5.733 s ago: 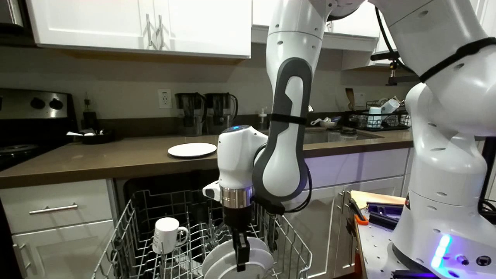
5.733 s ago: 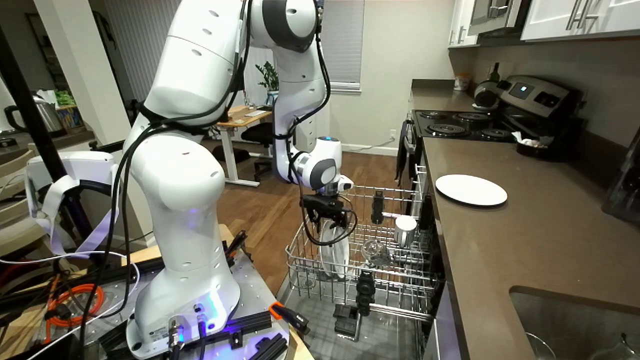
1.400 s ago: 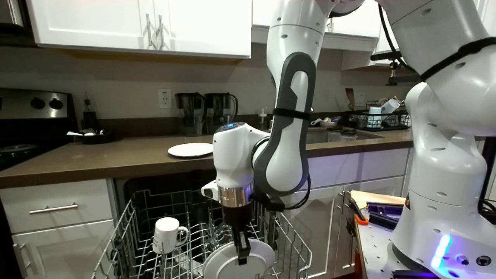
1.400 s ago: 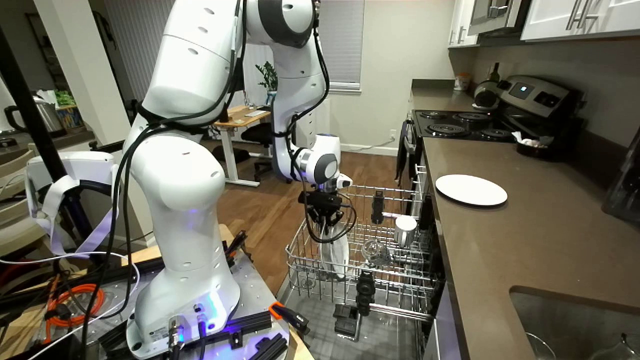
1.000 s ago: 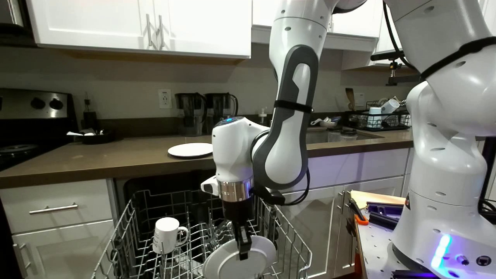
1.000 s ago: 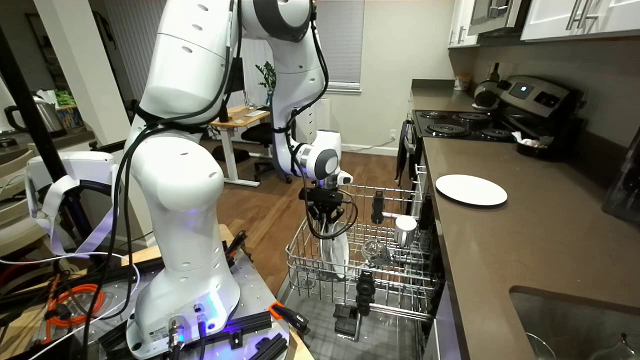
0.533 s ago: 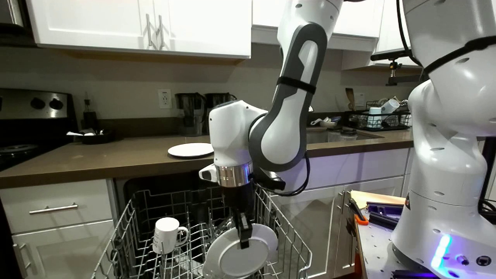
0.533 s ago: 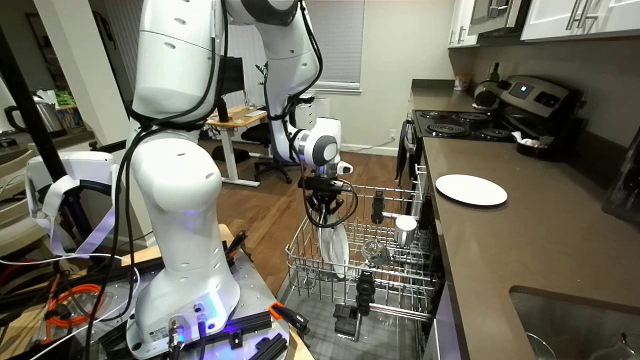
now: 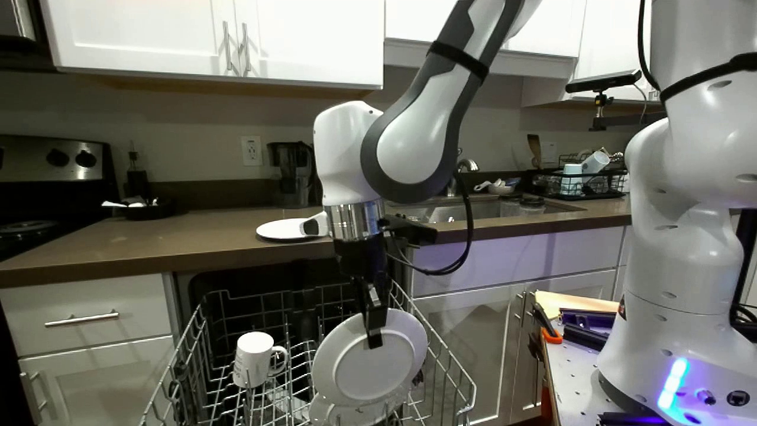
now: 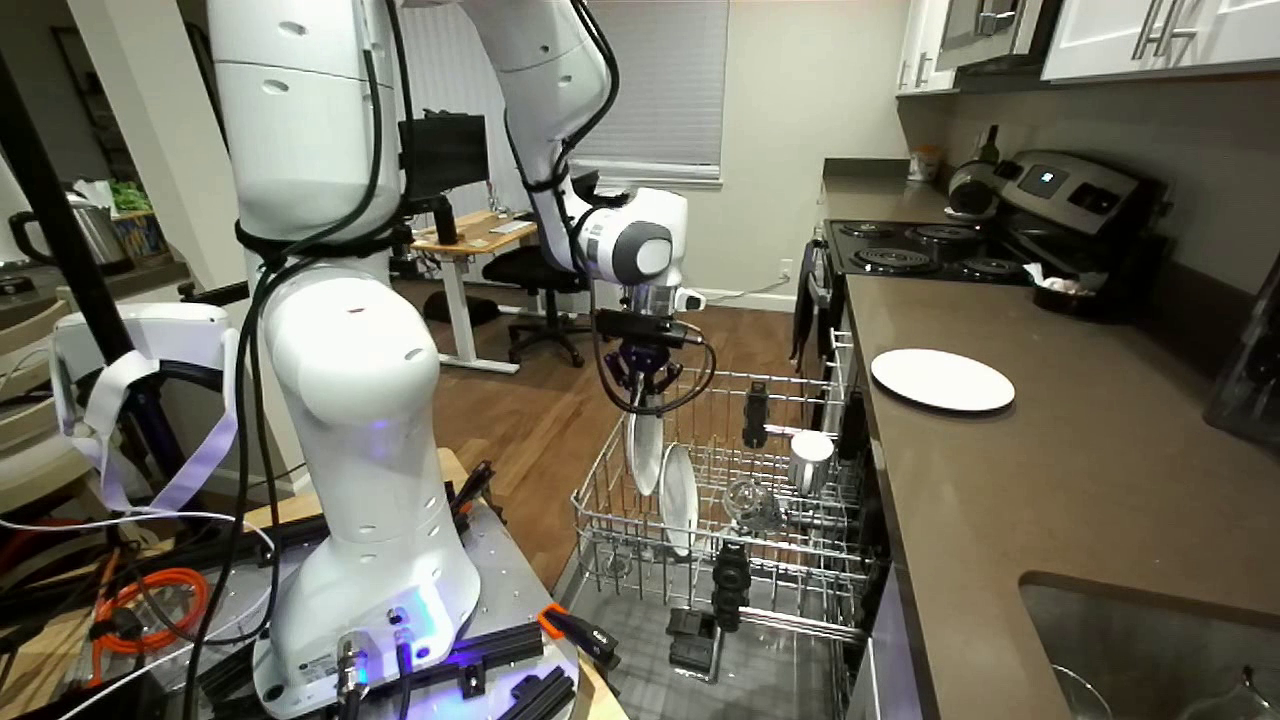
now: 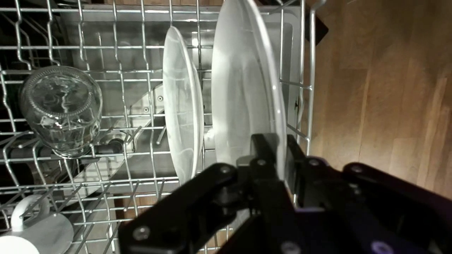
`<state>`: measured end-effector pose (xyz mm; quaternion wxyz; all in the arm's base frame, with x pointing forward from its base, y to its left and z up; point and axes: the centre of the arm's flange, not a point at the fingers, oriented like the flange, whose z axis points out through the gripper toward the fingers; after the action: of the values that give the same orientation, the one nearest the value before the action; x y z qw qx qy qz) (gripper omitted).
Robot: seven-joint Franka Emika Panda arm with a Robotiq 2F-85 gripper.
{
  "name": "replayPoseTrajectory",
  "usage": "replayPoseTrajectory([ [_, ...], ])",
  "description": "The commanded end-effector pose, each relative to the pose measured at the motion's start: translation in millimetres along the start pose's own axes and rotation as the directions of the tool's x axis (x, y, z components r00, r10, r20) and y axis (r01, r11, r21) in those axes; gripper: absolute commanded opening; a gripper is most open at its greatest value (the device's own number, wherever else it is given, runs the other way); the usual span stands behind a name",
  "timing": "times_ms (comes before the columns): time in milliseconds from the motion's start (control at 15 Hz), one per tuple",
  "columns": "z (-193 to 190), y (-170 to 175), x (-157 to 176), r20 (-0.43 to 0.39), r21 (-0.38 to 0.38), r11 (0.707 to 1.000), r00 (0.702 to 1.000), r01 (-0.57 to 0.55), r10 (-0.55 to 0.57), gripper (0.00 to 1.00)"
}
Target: Remove a plate from the dishwasher and put it on top of the plate on the counter
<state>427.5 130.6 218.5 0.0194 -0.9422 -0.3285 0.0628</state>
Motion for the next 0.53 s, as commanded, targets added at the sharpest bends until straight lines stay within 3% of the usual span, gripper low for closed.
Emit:
replayPoseTrajectory([
  [0,-42.2,-2.1,-14.4,-0.024,-0.013,1.000,1.000,0.018,-0.018,0.09],
  [467,-71.5,-10.2,-9.1,-0.115,-0.144,0.989,0.993,0.021,-0.038,0.09],
])
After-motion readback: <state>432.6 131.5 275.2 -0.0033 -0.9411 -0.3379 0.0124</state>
